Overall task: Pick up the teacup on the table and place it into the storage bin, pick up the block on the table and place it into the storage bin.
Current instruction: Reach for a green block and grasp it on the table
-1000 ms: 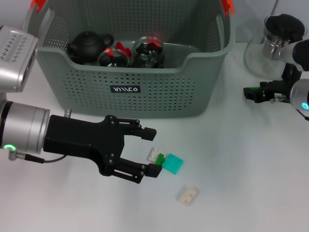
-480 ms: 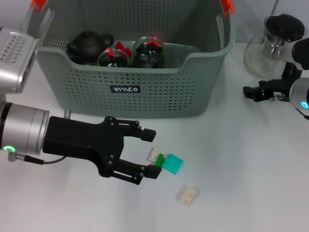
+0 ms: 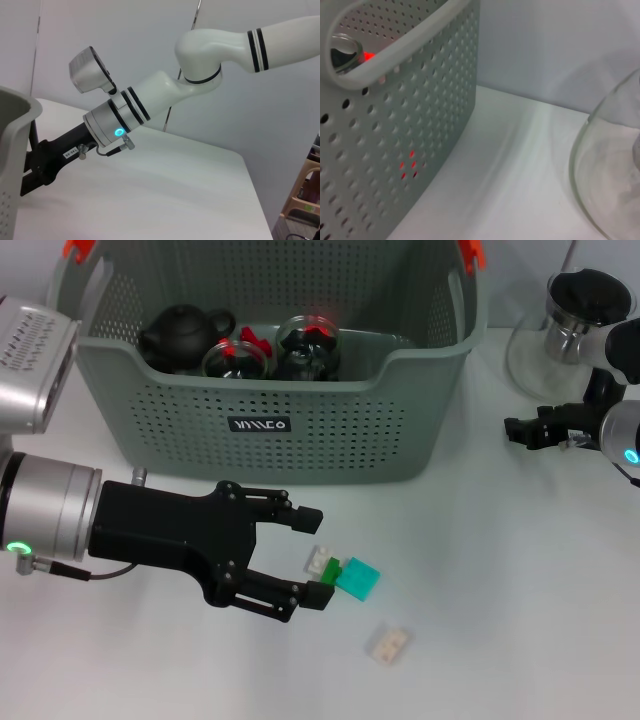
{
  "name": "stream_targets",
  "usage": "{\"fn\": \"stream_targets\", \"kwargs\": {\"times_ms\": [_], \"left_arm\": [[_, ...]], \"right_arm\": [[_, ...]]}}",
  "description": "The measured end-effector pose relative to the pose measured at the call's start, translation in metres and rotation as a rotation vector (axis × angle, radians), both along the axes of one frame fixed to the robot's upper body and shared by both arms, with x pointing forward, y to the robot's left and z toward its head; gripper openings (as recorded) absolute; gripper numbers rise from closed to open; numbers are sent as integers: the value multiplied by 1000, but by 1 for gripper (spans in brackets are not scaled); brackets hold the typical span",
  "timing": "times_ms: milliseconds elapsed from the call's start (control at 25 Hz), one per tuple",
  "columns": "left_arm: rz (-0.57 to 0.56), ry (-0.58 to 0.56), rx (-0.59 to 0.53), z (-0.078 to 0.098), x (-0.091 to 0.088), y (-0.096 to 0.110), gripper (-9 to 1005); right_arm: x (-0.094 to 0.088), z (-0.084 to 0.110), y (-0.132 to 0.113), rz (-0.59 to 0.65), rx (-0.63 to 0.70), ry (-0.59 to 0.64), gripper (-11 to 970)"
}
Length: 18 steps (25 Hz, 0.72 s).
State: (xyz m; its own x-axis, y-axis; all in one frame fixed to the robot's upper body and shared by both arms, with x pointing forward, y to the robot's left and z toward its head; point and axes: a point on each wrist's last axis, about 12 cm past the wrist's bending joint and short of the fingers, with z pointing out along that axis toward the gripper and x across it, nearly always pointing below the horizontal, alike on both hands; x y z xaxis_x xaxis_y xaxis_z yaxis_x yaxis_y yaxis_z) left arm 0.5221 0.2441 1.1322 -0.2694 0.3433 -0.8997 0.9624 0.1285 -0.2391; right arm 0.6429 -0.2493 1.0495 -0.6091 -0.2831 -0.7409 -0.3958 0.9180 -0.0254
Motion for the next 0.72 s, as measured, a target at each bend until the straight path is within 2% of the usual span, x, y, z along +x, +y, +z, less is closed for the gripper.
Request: {"fn": "stream_targets", "kwargs": {"times_ms": [320, 440, 720], "left_arm": [[0, 0, 0, 0, 0, 0, 865], [-1, 1, 0, 0, 0, 0, 865], [-7, 4, -2, 1, -1, 0, 865]], "right_arm": [[0, 0, 1, 0, 2, 3, 516], [0, 0, 0, -4, 6, 4, 429], [-1, -1, -1, -9, 8, 4, 430]]}}
